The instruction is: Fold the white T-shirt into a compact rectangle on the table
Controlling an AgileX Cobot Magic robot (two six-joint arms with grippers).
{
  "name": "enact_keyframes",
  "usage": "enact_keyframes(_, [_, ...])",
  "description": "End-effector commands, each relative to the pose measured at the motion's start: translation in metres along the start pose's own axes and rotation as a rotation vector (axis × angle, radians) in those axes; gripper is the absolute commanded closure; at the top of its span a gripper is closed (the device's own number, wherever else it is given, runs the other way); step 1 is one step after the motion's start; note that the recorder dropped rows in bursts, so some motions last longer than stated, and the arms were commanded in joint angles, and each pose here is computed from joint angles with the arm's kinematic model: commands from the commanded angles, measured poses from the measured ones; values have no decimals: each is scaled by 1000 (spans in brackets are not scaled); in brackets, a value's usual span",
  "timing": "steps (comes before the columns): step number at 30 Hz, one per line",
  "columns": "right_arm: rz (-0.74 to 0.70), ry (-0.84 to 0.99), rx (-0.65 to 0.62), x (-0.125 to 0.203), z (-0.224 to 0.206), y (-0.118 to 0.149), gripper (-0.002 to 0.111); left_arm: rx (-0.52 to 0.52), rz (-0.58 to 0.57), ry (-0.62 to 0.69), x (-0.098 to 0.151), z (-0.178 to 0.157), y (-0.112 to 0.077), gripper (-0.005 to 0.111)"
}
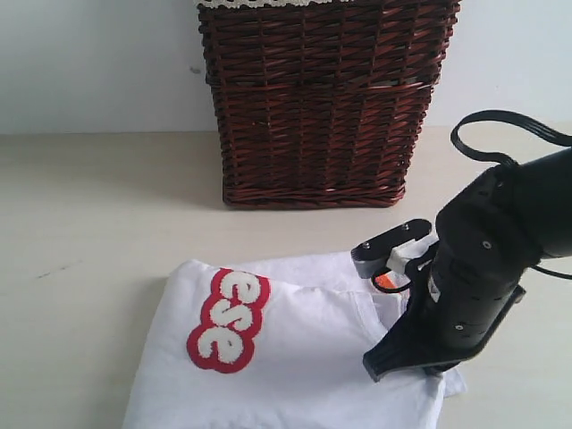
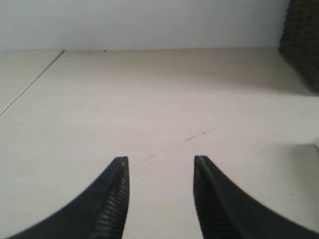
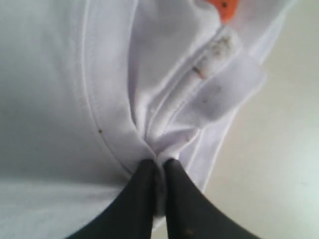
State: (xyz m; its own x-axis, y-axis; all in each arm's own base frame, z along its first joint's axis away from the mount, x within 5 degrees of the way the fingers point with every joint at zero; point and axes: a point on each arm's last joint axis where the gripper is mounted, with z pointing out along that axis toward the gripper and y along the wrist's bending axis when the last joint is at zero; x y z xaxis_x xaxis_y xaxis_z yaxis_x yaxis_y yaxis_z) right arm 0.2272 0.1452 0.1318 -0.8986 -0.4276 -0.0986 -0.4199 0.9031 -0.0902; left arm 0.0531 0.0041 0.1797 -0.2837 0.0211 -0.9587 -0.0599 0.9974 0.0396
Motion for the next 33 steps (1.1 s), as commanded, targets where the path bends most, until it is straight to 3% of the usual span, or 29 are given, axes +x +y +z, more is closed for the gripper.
enact_keyframes(1, [18,-83,108,-3,-11,-12,83,-1,-5,-17,-1,0,0,65])
enact_keyframes(6, [38,-185,66,-7,-28,-11,56,-1,-5,-17,-1,0,0,65])
enact_keyframes(8, [55,-227,43,-9,-38,-10,54,-1,-5,-17,-1,0,0,65])
enact_keyframes(10, [68,-268,8,-12,-49,-9,58,-1,-5,-17,-1,0,0,65])
enact_keyframes(13, [25,-345,-105,-13,-64,7,78,-1,-5,-16,-1,0,0,65])
enact_keyframes(16, [-34,-394,-258,-2,-64,43,106,-1,-5,-16,-1,0,0,65])
enact_keyframes(17, [-60,-416,-303,4,-61,57,108,-1,-5,-16,-1,0,0,65])
enact_keyframes(20, [-144,-412,-351,17,-49,90,108,-1,-5,-16,-1,0,0,65])
enact_keyframes(23, [-175,-329,-334,16,-28,106,108,-1,-5,-16,-1,0,0,65])
enact_keyframes(33, [-147,-210,-278,-48,22,122,108,-1,-5,-16,-1,0,0,65])
